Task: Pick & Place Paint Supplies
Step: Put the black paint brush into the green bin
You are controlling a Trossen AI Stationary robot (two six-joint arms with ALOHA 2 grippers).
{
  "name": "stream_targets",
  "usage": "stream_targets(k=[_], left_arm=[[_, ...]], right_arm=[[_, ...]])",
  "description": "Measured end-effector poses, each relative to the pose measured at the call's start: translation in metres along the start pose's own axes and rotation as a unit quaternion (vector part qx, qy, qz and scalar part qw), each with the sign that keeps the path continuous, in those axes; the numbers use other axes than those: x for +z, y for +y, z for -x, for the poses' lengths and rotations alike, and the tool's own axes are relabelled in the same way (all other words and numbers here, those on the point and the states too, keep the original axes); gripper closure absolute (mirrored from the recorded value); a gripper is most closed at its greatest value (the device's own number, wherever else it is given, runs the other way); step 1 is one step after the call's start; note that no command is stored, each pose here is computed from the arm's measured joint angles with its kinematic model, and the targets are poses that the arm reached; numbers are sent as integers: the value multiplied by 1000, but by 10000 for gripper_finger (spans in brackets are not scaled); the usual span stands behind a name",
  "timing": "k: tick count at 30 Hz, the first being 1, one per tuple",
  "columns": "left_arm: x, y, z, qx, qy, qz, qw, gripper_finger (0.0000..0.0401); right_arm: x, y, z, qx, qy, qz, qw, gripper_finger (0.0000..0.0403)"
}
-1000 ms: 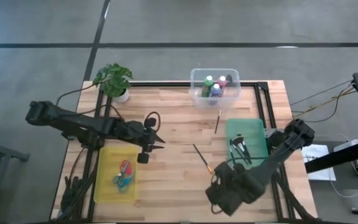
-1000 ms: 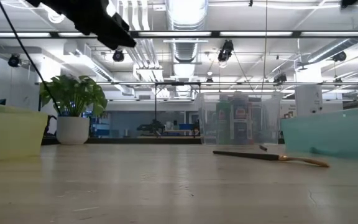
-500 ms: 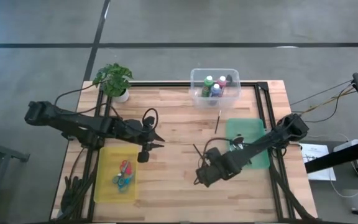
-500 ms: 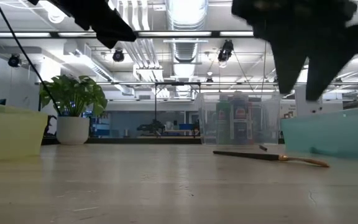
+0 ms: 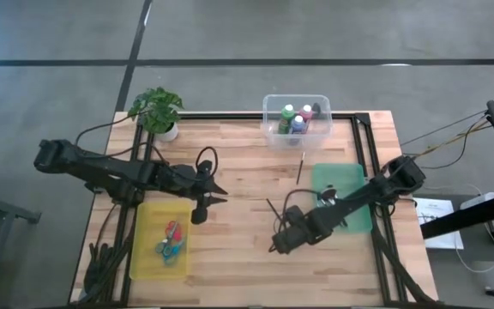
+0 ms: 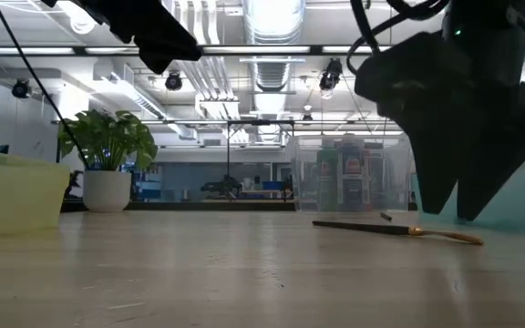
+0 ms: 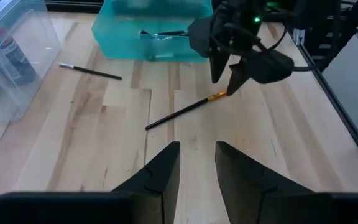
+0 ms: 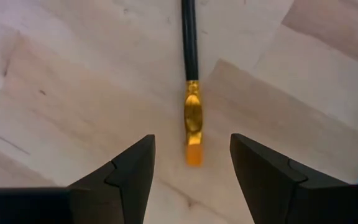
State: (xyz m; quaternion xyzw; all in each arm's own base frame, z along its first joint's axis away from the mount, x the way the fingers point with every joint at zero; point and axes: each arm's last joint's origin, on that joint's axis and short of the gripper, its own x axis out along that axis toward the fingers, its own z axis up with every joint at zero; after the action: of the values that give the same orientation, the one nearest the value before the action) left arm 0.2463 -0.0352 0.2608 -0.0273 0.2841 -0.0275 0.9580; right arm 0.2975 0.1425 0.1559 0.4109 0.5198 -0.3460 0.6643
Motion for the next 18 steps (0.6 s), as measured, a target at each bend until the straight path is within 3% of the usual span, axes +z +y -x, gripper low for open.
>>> stream_targets(k=[6,18], left_arm=[[1,0,0,2,-3,11,1000,288],[1,0,0,2,-3,27,1000,288]], right_arm=[[9,-4,-9,12,1,5,1000,209],[12,-5,-12,16,-6,16,1000,332]])
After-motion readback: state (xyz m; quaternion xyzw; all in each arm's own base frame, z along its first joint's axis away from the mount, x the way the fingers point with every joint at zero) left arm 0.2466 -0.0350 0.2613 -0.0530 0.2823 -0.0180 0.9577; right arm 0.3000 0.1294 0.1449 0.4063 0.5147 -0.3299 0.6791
